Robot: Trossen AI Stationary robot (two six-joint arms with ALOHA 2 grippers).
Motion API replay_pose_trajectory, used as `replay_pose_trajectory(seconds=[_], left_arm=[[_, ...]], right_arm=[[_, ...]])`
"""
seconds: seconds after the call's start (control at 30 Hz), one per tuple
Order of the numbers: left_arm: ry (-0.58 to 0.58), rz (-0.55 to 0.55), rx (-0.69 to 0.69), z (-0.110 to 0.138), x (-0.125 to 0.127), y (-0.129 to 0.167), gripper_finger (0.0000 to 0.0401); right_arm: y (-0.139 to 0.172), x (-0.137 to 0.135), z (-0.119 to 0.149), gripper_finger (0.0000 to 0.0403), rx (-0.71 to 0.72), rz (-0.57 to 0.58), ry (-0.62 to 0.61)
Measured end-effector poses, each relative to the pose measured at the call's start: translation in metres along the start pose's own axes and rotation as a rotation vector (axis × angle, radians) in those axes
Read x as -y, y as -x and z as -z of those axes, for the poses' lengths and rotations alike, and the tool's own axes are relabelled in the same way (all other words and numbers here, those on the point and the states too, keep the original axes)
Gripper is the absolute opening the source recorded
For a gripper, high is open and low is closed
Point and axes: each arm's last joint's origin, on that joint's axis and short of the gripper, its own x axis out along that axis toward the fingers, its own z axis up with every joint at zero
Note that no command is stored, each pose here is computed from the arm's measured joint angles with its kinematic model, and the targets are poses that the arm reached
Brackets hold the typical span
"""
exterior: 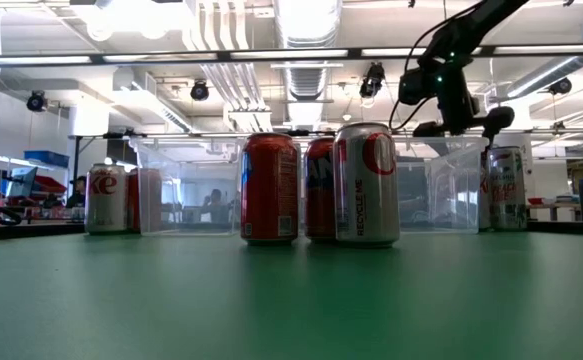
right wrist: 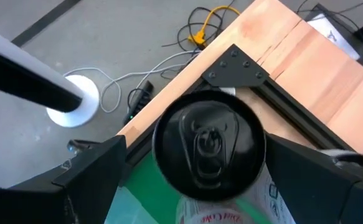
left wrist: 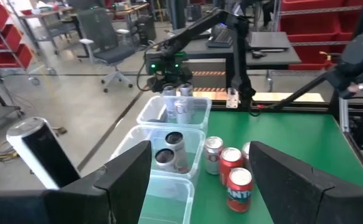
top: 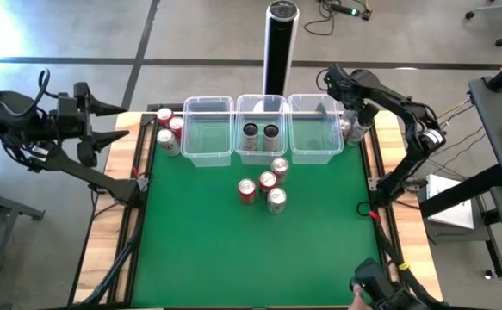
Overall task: Sort soda cans
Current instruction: Put the white pink soda can into the middle transparent bin
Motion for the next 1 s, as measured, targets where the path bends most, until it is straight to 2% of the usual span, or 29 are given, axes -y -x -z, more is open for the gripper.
replay_pose_trajectory(seconds=[0.27,0.43,0.67,1.0], left_arm=[[-0.001,-0.041,0.005,0.001,-0.002,0.002,0.0254],[0.015,-0.042,0.001,0.003,-0.004,0.005,0.0254],[0.011,-0.046,0.0,0.005,-0.006,0.007,0.0254],[0.004,-0.052,0.006,0.006,-0.008,0.01,0.0254]], right_arm=[[-0.01,-0.004,0.0,0.0344,-0.024,0.025,-0.038],[-0.014,-0.006,0.002,0.0315,-0.064,0.011,-0.108],[-0.014,-0.005,-0.001,0.0271,-0.076,0.005,-0.109],[-0.011,-0.004,-0.001,0.026,-0.073,-0.002,-0.091]])
